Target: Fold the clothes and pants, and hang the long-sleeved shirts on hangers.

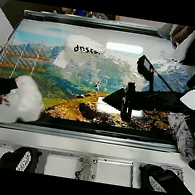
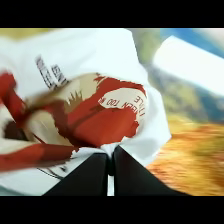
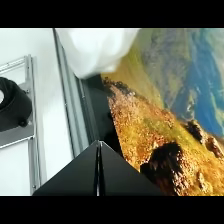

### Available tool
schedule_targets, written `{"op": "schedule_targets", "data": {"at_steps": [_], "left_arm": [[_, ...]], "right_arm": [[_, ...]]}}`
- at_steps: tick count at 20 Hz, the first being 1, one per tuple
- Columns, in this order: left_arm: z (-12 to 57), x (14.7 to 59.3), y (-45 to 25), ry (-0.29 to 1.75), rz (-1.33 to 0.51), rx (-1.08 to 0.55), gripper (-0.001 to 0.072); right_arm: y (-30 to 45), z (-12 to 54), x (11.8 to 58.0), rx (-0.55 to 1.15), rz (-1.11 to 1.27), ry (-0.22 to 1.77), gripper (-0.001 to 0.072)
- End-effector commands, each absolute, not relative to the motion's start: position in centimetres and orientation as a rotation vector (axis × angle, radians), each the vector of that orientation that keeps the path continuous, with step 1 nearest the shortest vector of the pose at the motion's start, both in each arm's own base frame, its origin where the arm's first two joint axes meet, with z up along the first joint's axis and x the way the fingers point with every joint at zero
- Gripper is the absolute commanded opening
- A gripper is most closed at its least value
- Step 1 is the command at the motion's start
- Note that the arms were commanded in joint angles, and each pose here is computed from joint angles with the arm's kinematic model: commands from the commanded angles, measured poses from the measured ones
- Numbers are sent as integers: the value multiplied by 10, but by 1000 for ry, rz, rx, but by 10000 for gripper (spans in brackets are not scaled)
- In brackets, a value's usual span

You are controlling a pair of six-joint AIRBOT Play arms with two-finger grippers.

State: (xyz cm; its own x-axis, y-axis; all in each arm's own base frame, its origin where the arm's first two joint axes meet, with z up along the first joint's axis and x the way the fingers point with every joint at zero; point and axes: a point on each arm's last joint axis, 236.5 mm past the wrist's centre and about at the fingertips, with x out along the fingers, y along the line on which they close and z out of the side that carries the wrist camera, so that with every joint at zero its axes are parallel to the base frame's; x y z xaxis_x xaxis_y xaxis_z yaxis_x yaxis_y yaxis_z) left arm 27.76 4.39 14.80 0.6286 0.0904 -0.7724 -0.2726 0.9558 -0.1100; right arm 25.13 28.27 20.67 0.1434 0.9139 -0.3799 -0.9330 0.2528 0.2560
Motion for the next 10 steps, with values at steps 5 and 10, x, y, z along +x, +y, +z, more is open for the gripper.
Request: {"op": "schedule_targets", "data": {"at_steps": [5,10], "left_arm": [[305,217,-119,504,-390,-389,19],[299,266,-227,497,-594,-269,19]], "right_arm": [[208,278,326,35,900,260,30],[150,310,345,45,694,150,30]]}}
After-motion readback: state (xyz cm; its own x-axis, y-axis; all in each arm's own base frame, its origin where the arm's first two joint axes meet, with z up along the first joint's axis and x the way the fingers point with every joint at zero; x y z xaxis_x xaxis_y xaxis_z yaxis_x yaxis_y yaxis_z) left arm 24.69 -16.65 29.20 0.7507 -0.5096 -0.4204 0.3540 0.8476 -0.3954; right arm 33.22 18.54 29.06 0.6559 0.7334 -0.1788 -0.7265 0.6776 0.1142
